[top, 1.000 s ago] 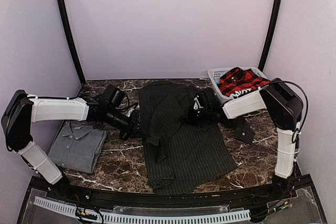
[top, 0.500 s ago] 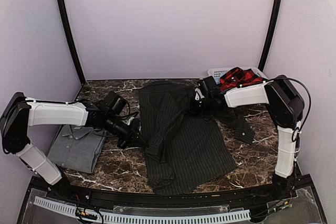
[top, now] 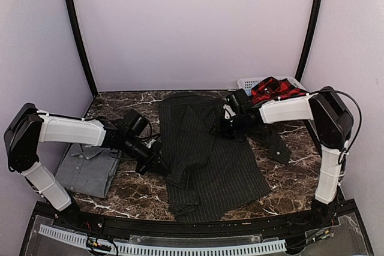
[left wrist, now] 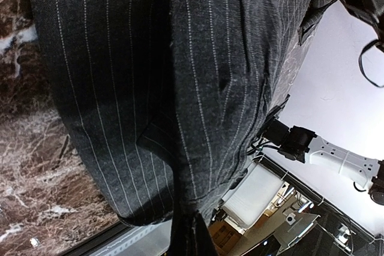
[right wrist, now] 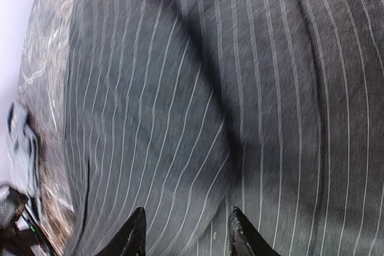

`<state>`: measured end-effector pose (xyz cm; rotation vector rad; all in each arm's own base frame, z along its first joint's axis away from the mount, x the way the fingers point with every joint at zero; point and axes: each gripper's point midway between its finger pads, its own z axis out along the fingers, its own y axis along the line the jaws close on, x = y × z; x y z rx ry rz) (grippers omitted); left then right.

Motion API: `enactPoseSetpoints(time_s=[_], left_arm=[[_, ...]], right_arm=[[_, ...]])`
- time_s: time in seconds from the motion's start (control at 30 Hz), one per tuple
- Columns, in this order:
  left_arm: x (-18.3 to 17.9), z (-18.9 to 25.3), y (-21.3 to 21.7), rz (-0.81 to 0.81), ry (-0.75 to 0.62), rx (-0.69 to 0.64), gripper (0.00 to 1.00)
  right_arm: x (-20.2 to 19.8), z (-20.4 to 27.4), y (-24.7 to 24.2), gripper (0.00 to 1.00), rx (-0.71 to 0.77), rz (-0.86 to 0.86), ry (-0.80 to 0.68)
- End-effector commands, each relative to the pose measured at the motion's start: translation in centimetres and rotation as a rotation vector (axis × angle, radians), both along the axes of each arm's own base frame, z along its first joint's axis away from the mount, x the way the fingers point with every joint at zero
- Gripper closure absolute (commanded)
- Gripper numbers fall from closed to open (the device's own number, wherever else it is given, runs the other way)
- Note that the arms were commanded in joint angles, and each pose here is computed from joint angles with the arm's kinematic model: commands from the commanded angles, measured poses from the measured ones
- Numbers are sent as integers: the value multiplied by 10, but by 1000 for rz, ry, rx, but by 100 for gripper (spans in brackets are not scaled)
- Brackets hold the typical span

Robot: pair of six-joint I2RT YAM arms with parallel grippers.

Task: Fold and stack the long sleeve shirts
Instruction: Adjust the sleeve at the center of the board.

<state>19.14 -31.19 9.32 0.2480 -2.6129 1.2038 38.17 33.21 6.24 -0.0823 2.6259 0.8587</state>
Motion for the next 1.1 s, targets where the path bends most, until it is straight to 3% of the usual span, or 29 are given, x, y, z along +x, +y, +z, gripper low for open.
enactPoseSetpoints(time_s=[0.0,0.3,0.57,1.07], left_arm=[[9,-8,6,5,-29,14,100],[44,-12,20,67,-80,21,100],[57,-28,19,55,-72,31,100],[62,-32,20,50,-83,18,100]], right_arm=[[-33,33,4,54,-72,78,-103],[-124,50,49,50,-119,314,-198],[-178,48,88,46,-194,496,-285],[-204,2,123,26,-463,567,-395]])
